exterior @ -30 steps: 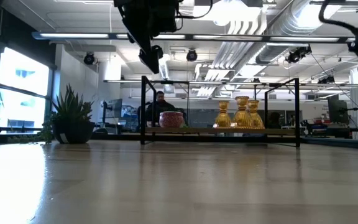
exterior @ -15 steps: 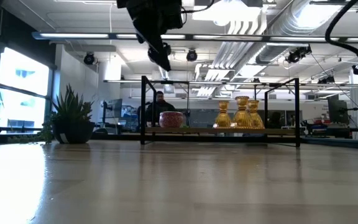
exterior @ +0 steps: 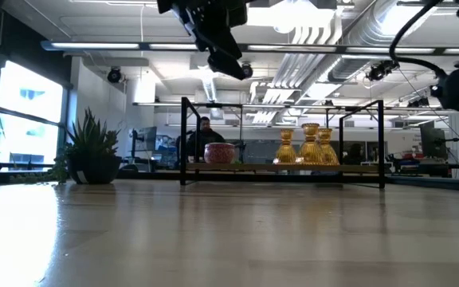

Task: Pick & Place candle stick holders
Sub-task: Put the blue patterned scented candle on the shelf

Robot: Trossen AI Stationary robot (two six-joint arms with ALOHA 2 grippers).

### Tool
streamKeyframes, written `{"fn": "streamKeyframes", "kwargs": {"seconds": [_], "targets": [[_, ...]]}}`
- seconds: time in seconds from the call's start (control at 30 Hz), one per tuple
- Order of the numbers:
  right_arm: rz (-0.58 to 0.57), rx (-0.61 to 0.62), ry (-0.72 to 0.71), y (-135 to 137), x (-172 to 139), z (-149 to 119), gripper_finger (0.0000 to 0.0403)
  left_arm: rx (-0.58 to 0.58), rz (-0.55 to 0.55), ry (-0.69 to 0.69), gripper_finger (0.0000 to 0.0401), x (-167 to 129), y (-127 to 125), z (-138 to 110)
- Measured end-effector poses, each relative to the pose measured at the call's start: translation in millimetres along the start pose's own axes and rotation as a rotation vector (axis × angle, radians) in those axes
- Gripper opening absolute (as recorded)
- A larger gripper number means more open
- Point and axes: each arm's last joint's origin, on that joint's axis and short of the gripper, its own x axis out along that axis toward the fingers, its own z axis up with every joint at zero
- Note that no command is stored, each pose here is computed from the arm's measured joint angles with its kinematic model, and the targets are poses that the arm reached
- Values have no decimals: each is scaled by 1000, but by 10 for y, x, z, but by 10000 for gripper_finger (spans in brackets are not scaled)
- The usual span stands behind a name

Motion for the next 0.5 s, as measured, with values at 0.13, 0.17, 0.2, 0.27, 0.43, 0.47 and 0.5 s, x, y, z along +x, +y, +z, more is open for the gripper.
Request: {"fn": "streamKeyframes", "kwargs": {"seconds": [0.13, 0.17, 0.2, 0.27, 0.43, 0.47, 0.5], "targets": [[17, -24, -26, 30, -2, 83, 370, -2, 0, 0, 335, 0, 0, 0], [19, -26, -26, 34, -3, 100, 370, -2, 0, 0, 335, 0, 0, 0], [21, -30, -26, 40, -3, 118, 370, -2, 0, 0, 335, 0, 0, 0], [23, -36, -28, 47, -4, 153, 370, -2, 0, 0, 335, 0, 0, 0], [28, -42, -31, 63, -7, 235, 370, -2, 0, 1, 335, 0, 0, -1], [29, -40, -32, 66, -8, 248, 370, -2, 0, 1, 335, 0, 0, -1], [30, -36, -33, 68, -8, 260, 370, -2, 0, 1, 335, 0, 0, -1]]}}
